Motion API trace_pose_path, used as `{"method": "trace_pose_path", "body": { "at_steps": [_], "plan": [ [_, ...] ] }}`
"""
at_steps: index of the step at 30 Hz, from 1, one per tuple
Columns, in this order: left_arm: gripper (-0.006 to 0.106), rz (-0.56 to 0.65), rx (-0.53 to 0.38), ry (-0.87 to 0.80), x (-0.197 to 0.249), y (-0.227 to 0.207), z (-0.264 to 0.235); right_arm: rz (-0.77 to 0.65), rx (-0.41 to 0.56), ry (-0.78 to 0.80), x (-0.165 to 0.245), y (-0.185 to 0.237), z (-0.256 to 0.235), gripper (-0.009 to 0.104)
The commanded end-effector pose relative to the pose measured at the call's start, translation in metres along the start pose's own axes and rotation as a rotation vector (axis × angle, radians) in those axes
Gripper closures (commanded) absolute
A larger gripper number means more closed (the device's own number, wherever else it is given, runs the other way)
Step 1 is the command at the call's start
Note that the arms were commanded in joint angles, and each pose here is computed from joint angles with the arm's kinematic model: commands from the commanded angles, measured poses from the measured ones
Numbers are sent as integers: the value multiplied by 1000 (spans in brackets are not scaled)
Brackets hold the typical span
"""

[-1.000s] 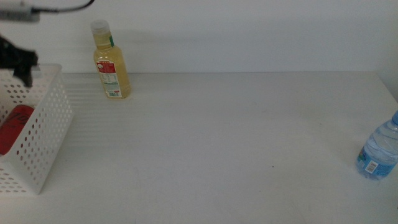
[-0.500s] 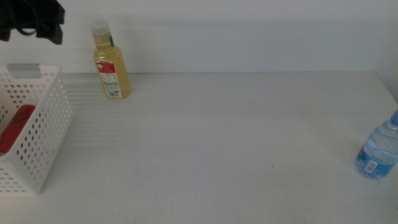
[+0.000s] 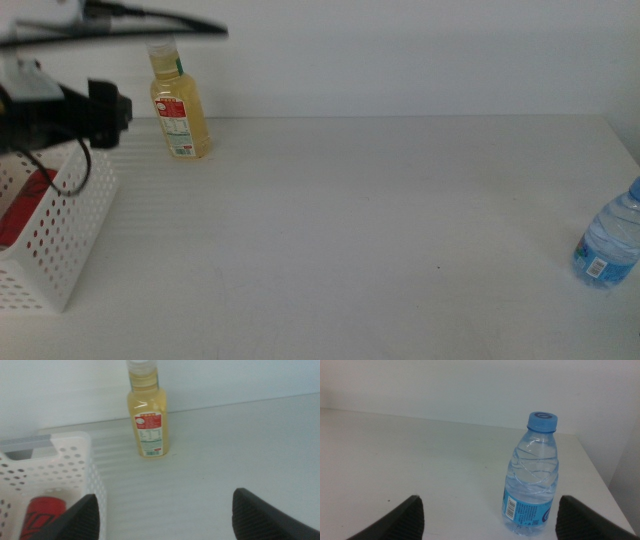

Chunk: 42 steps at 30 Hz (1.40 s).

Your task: Use arms to grab the bottles and put them into the dustbin to the left of the table.

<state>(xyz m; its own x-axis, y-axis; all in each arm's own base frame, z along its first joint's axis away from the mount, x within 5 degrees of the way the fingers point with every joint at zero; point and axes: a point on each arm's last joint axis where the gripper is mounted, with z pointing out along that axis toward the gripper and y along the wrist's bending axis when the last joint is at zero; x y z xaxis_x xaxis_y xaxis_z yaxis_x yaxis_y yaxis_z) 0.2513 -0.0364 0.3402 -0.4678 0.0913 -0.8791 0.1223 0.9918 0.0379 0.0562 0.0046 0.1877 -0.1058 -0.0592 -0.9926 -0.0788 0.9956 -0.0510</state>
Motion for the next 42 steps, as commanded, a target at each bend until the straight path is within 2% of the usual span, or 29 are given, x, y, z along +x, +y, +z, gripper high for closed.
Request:
{"method": "trace_pose_path", "body": {
  "at_steps": [1, 9, 15, 20, 24, 28, 42],
  "plan": [
    [17, -8, 30, -188, -6, -3, -8, -15, 17, -112, -11, -1, -3, 25],
    [17, -55, 76, -295, 33, -8, 6, -15, 17, -112, -11, -1, -3, 25],
    [17, -142, 87, -388, 56, -9, 27, -15, 17, -112, -11, -1, -3, 25],
    [17, -128, 89, -397, 66, -11, 51, -15, 17, -112, -11, -1, -3, 25],
    [17, -135, 89, -445, 71, -11, 68, -15, 17, -112, -11, -1, -3, 25],
    [11, -204, 42, -453, 70, -5, 87, -15, 17, -112, -11, -1, -3, 25],
    [11, -160, 27, -444, 49, -2, 161, -15, 17, -112, -11, -1, -3, 25]
  ]
}}
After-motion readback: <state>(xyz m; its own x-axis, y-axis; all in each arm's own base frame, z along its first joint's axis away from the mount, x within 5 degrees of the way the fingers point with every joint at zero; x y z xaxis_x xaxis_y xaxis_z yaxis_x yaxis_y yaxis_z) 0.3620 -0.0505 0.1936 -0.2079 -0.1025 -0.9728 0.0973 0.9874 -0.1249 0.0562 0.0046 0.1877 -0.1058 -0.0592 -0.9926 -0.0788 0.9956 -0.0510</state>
